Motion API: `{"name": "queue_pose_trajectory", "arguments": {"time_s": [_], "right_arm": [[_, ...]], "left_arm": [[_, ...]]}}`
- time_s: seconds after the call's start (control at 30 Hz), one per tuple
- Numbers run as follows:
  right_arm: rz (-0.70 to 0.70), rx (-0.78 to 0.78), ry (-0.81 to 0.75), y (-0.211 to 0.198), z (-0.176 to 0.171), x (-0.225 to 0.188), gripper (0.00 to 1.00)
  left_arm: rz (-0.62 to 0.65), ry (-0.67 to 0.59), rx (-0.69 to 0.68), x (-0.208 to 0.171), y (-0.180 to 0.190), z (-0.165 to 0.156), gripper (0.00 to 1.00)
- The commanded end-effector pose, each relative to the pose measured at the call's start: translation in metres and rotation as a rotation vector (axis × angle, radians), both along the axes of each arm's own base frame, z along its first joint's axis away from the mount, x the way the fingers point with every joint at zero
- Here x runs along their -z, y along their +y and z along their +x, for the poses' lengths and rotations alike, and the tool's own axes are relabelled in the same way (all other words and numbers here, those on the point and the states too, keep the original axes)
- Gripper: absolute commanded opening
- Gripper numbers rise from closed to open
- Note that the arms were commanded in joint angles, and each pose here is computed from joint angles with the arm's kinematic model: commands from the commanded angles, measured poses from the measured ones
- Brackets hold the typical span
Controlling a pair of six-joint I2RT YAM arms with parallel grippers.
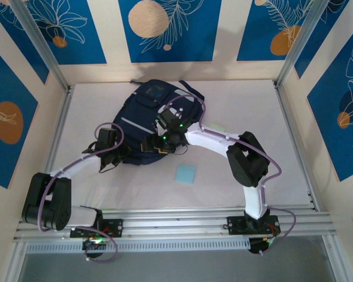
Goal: Pack the student bag
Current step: Unzip the student bag at the top-center of the table.
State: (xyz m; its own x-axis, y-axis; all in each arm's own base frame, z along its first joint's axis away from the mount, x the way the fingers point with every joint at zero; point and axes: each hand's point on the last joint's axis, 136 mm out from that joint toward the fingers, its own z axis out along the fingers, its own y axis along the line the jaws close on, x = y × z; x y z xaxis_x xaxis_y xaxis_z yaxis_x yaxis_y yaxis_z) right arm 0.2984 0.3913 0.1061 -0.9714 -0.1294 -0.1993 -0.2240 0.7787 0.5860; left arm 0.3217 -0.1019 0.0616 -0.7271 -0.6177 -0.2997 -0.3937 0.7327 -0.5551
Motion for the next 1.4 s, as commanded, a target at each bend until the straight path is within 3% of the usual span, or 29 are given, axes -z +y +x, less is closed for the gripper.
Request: {"name": "queue_pose_trajectory", "arguments": {"time_s": [0.0, 0.23, 0.4, 0.8, 0.87, 1.0, 1.37], "right_arm": [[-0.001, 0.041, 0.004, -0.026, 0.006, -0.016, 0.76], [-0.016, 0.159, -0.049, -0.07, 0.043, -0.023, 0.7], [0.023, 0.205, -0.04, -0.069, 0.065, -0.02, 0.61], [0.032, 0.281, 0.048, -0.041, 0.094, 0.017, 0.48], [0.07, 0.272, 0.045, -0.033, 0.095, 0.01, 0.24], [0.128, 0.266, 0.021, -0.03, 0.096, -0.018, 0.02], [0.241, 0.289, 0.035, -0.03, 0.102, -0.056, 0.0]], "left_arm": [[0.0, -0.099, 0.053, -0.028, -0.01, 0.012, 0.0], [0.129, -0.105, 0.129, -0.045, 0.002, -0.004, 0.23], [0.177, -0.144, 0.259, -0.064, -0.004, -0.012, 0.33], [0.232, -0.221, 0.538, -0.074, -0.055, -0.014, 0.38], [0.258, -0.234, 0.597, -0.073, -0.066, -0.014, 0.4], [0.302, -0.273, 0.686, -0.074, -0.085, -0.01, 0.42], [0.35, -0.264, 0.778, -0.055, -0.117, 0.009, 0.46]]}}
